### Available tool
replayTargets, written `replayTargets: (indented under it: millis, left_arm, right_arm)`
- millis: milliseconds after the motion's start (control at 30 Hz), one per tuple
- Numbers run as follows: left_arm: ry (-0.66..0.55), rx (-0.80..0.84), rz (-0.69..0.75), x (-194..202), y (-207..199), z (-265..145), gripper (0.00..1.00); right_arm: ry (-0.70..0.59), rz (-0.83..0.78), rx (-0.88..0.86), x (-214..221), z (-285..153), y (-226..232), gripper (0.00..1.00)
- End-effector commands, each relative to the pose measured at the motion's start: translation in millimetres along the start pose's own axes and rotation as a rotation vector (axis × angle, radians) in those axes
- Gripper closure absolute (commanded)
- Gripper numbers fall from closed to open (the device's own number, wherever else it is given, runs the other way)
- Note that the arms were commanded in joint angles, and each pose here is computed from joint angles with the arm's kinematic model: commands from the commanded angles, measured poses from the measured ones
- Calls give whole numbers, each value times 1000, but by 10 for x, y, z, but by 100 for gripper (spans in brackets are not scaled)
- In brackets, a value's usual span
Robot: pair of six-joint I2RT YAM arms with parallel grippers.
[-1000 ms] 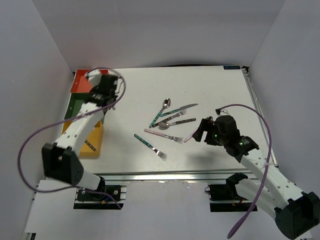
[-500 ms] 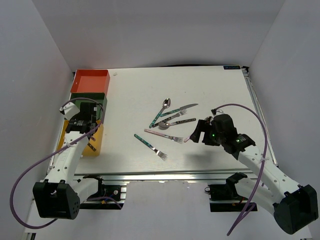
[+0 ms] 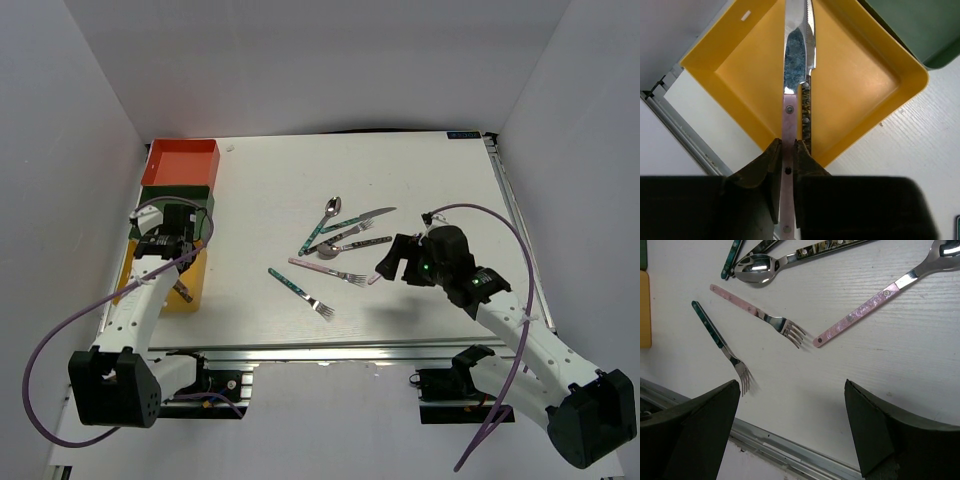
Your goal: Sort the eating utensils into containers
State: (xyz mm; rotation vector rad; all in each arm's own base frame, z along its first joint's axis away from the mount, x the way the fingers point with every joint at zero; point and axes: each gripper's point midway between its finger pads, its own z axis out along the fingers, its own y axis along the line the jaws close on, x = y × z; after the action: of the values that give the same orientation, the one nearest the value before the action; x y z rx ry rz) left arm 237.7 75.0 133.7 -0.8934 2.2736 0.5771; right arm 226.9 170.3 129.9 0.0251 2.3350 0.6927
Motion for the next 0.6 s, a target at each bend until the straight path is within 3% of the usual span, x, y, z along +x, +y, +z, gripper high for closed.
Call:
replayTargets:
  millis: [0,33,67,133,167,267,367,400,567]
  left_arm:
    - [-50,-35,-17,-210,85,-68,78]
    - [-55,-45,-18,-219,102,-58,72]
    - [-55,-49,-19,-218,111,-53,57]
    - [-62,-52,-28,-236,126,-50,42]
    - [-66,-64,-34,-242,153,-49,29]
    - [-77,-73,-45,-266,183,-63,15]
    - [-88,-75,-53,-284,200,-78,12]
    - [-94,-82,-57,-294,217,-83,2]
    - [-130,47,-68,-377,55,-158,2]
  right_arm:
    - [-25,-8,-58,-77,28,131,11]
    - [-25,-9,-61,-80,34,135,11]
    - [-22,-11,-60,-79,47,134,11]
    - [-21,-14,-62,-89,53,142,11]
    - [-20,-16,-61,-88,62,139,11]
    - [-19,-20,-54,-90,80,127,11]
    - [-14,-19,-51,-83,102,119,11]
    - [-12,-19,-52,-80,110,119,11]
    - [14,-23,-38,-41,188,91,11]
